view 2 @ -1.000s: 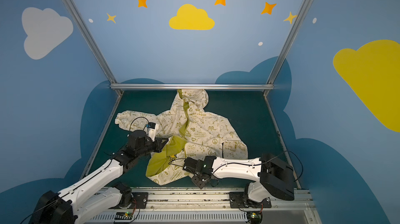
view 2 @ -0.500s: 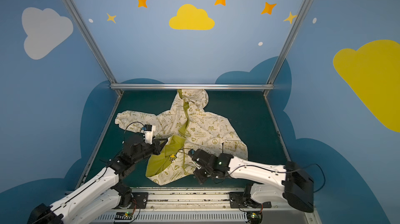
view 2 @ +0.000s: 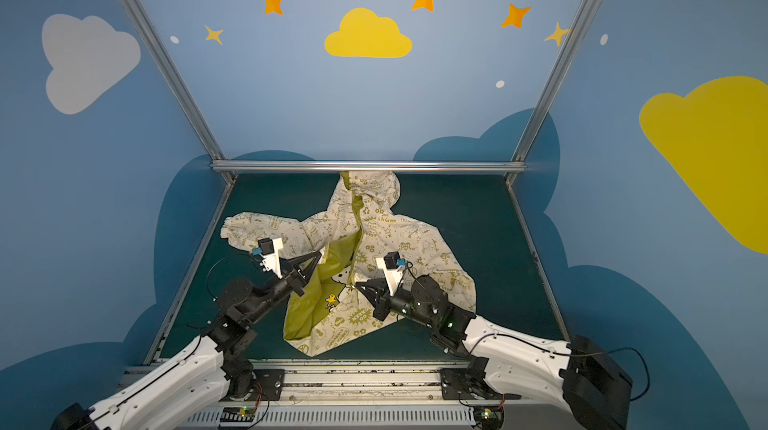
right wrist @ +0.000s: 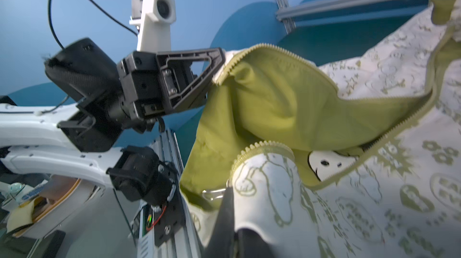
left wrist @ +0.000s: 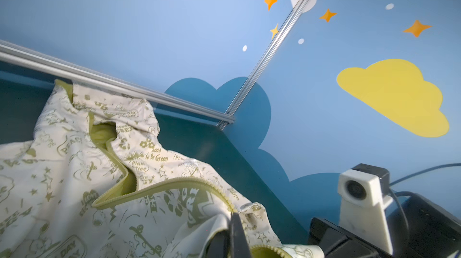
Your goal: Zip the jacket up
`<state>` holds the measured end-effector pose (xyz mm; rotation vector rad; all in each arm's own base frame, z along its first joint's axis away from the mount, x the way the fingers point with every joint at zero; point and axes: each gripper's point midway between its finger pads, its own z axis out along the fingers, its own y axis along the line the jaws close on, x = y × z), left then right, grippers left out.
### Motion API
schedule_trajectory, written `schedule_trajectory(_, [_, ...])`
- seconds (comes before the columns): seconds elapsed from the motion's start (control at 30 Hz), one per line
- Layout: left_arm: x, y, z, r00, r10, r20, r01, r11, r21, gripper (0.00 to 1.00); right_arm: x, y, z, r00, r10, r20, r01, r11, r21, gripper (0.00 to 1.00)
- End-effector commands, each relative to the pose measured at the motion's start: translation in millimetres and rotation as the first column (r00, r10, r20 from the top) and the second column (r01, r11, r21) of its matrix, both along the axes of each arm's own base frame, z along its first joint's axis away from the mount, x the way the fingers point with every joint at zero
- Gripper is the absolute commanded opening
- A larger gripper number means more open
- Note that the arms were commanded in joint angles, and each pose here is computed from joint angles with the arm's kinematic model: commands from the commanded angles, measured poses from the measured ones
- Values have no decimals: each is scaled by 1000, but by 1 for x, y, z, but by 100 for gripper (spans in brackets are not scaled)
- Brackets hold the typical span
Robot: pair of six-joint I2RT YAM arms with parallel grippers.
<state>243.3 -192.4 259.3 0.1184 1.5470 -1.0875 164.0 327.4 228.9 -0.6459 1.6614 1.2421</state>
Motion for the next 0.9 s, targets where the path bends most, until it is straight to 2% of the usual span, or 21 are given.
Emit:
schedule_trajectory(0.0, [-5,2,38,987,16,162,-9,999,-43,3,8,7,80,970,-30,241,-22,977,211,0])
schedule_trajectory(0.17, [-1,6,50,977,57,206,-45,997,-63,3,31,16,108,943,-72,324,-23,960,278,0])
schedule_trajectory(0.33, [3,11,72,959,106,264,-78,990,-116,3,40,22,127,948,-62,311,-51,938,342,0])
schedule_trajectory(0.43, [4,12,88,940,126,318,-83,986,-145,3,38,23,130,960,-34,277,-74,927,367,0])
schedule_trajectory(0.53, [8,15,96,937,154,313,-100,978,-181,3,32,24,132,967,-4,254,-97,918,385,0])
schedule_trajectory(0.87, [-1,9,115,908,143,394,-67,978,-199,3,17,31,138,970,68,235,-162,898,408,0])
